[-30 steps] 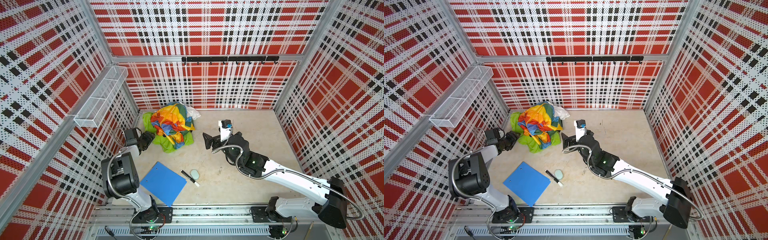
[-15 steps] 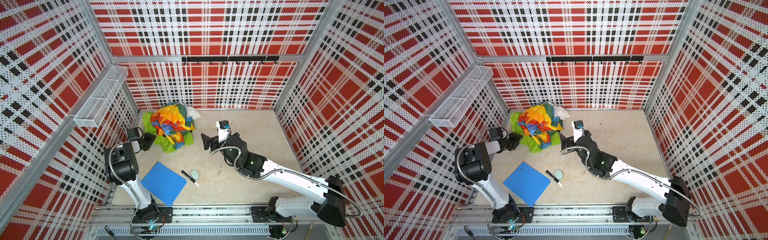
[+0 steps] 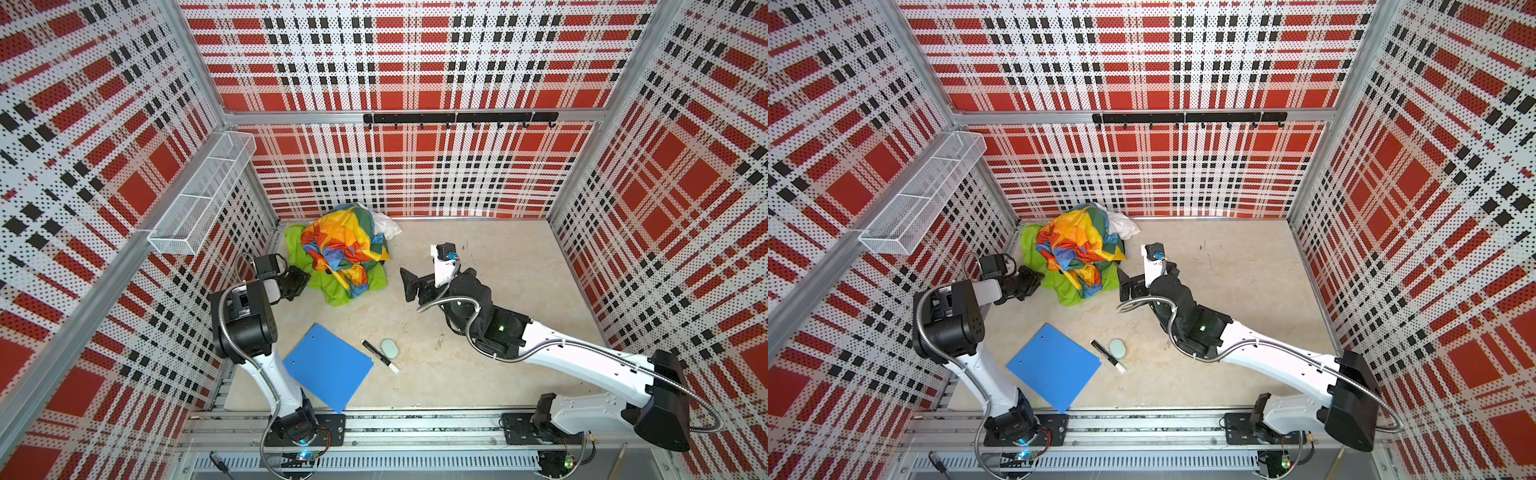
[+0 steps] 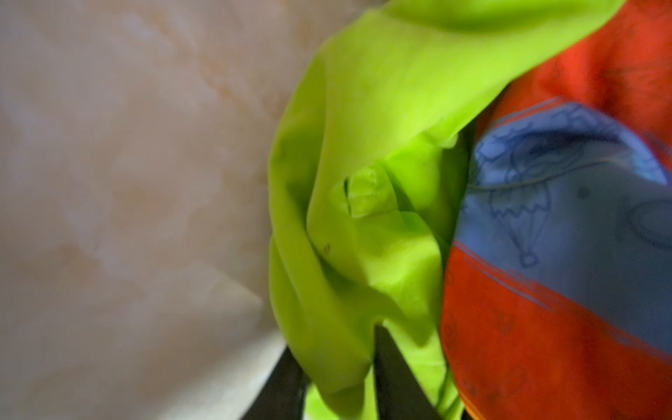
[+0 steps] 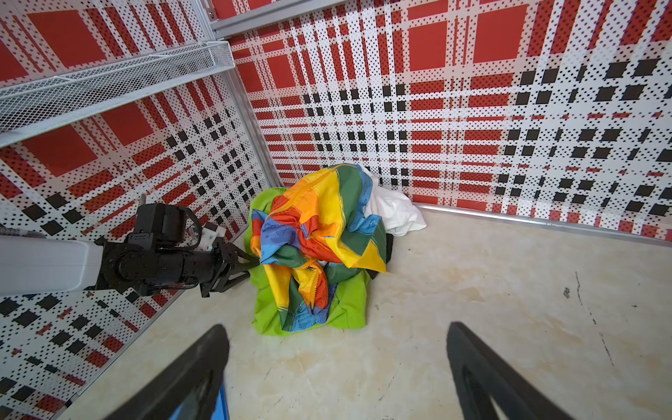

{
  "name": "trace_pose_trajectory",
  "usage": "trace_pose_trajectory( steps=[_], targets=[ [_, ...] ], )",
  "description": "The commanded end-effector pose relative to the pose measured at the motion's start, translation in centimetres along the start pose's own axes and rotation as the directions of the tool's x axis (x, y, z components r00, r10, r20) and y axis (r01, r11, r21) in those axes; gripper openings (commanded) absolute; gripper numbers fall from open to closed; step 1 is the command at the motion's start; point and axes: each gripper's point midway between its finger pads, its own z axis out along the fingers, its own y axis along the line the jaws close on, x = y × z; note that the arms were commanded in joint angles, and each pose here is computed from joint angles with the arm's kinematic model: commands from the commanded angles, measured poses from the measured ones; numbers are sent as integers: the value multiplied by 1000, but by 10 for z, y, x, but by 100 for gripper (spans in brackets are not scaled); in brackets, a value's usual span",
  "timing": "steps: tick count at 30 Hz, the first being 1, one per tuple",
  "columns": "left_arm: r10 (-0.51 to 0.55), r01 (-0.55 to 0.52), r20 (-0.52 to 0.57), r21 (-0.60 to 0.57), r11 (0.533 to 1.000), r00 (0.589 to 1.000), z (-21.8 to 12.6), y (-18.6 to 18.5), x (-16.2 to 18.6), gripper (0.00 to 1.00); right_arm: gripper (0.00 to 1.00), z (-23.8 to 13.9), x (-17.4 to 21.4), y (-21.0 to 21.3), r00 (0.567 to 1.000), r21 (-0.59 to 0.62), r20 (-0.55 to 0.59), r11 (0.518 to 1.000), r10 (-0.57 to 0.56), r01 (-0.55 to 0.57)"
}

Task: Pick out a specific cloth from the pile
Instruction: 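Grasp the lime-green shirt in the pile with the left gripper while the right arm advances, then lift the lime-green shirt high with the left gripper, pulling it from the pile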

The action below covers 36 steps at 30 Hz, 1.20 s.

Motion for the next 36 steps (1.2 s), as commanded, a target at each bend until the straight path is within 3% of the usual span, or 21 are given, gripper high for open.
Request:
trace_pose_trajectory(
  steps=[1, 8, 20, 30, 36],
  targets=[
    [27, -28, 26, 39, 999, 999, -3, -16, -12, 15, 100, -4, -11, 0, 999, 12, 39, 1000, 15, -15],
    [38, -42, 84, 38, 998, 996, -29, -28, -21, 0, 100, -10, -12, -8, 999, 46, 40, 999, 10, -12],
    [127, -133, 149, 33, 991, 981, -63, -53, -24, 0, 100, -12, -15, -7, 999, 49, 39, 999, 13, -14],
    [311, -294, 64, -192, 936, 948, -66, -52, -15, 0, 100, -18, -16, -13, 999, 74, 40, 997, 15, -18],
    [366, -334, 131, -217, 917, 921, -97, -69, -31, 0, 100, -15, -11, -14, 1000, 81, 29, 997, 10, -13]
  ],
)
